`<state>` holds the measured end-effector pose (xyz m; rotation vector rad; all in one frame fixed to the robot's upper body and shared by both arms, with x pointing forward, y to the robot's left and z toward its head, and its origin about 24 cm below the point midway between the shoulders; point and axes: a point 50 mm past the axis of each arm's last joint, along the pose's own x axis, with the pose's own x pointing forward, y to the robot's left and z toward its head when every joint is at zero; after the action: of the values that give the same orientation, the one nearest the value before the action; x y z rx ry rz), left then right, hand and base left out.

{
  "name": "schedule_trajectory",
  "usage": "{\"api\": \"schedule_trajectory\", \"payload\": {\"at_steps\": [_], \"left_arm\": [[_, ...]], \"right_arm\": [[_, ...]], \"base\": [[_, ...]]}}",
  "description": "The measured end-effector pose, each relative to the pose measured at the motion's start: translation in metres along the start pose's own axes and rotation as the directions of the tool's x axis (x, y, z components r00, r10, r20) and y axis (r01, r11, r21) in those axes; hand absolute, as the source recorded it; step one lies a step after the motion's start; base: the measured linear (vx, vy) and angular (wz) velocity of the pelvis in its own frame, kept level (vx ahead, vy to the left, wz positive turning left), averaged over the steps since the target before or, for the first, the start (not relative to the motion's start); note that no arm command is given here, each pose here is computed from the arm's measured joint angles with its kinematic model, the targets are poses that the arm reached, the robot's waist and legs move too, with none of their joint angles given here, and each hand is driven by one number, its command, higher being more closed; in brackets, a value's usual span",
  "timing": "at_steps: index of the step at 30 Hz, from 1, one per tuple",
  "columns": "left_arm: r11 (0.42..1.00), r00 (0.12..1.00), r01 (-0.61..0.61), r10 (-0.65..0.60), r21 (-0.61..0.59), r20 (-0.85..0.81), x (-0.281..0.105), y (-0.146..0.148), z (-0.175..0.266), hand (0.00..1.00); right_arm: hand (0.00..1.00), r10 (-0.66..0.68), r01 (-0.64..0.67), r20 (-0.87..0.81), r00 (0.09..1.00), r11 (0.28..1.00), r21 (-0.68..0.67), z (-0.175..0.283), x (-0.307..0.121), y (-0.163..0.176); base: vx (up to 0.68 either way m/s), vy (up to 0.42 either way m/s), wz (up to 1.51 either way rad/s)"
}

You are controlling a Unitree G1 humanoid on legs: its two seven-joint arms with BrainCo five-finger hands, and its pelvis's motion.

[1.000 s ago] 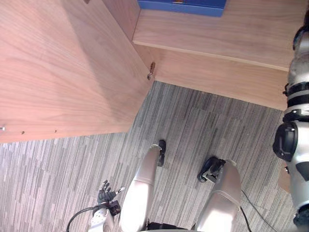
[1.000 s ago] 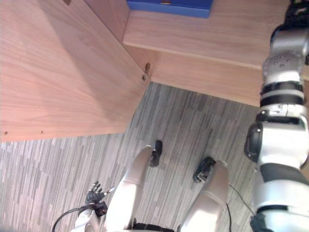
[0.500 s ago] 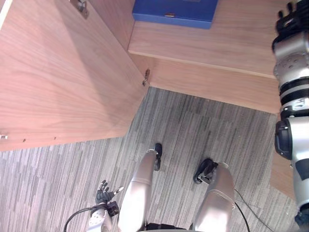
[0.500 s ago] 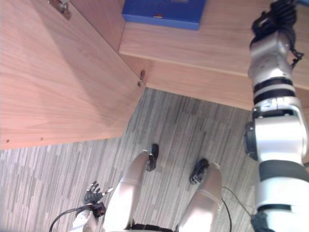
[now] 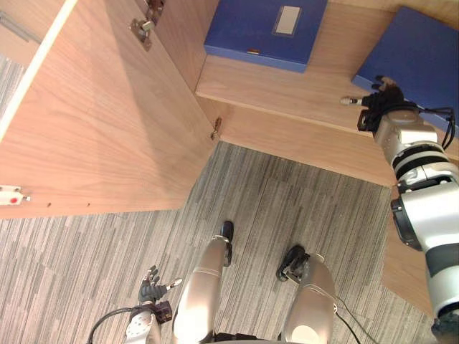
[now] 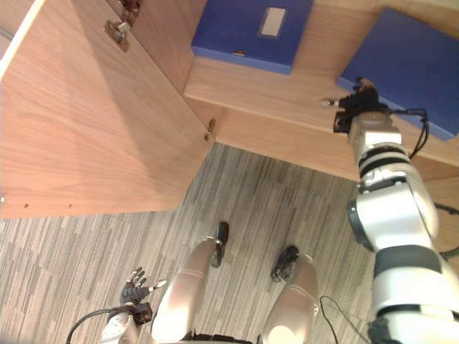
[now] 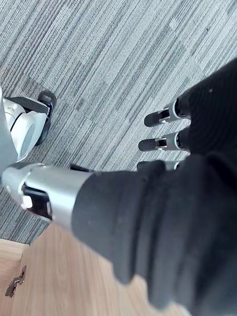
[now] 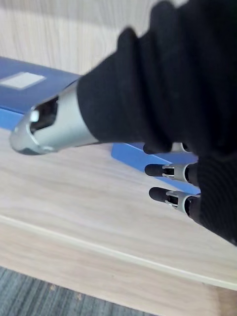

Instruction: Walk over to the cabinet, pick up the folder, carry it to the office cabinet, place the folder inside the office cabinet, then close the office cabinet door

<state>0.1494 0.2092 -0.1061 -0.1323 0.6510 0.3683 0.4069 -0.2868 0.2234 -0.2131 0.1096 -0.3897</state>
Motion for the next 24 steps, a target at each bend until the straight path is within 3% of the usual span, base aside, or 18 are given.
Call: {"api": "schedule_trajectory", "payload": {"at_steps": [10, 14, 16, 19, 21, 22, 24], "left_arm": [[1.000, 1.000, -0.027, 0.027, -0.015, -0.002, 0.000, 0.010, -0.001, 0.00], [0.998, 0.999, -0.047, 0.047, -0.031, -0.016, -0.003, 0.014, -0.006, 0.00], [0.996, 0.997, -0.069, 0.068, -0.053, -0.028, -0.004, 0.017, -0.009, 0.00], [0.992, 0.994, -0.097, 0.093, -0.083, -0.048, -0.005, 0.019, -0.014, 0.00], [0.986, 0.990, -0.120, 0.111, -0.115, -0.083, -0.006, 0.017, -0.022, 0.00], [0.984, 0.989, -0.127, 0.116, -0.122, -0.094, -0.006, 0.016, -0.024, 0.00], [0.975, 0.981, -0.170, 0.153, -0.146, -0.121, -0.004, 0.016, -0.027, 0.00]], "right_arm": [[0.00, 0.058, -0.063, -0.047, 0.997, 0.993, -0.097, -0.025, -0.002, 0.023], [0.00, 0.126, -0.148, -0.103, 0.987, 0.956, -0.252, -0.058, -0.008, 0.052], [0.00, 0.178, -0.210, -0.144, 0.973, 0.945, -0.252, -0.081, -0.016, 0.075], [0.00, 0.287, -0.320, -0.226, 0.931, 0.939, -0.124, -0.133, -0.044, 0.124], [0.00, 0.348, -0.365, -0.359, 0.866, 0.931, 0.024, -0.198, -0.089, 0.157], [0.00, 0.354, -0.363, -0.403, 0.844, 0.930, 0.056, -0.218, -0.104, 0.162], [0.00, 0.346, -0.289, -0.607, 0.716, 0.938, 0.193, -0.292, -0.169, 0.167]], "base": [[0.02, -0.028, 0.00], [0.04, -0.036, -0.26], [0.05, -0.035, -0.40], [0.08, -0.061, -0.56], [0.07, -0.079, -0.54], [0.08, -0.083, -0.38], [0.06, -0.081, -0.22]]}}
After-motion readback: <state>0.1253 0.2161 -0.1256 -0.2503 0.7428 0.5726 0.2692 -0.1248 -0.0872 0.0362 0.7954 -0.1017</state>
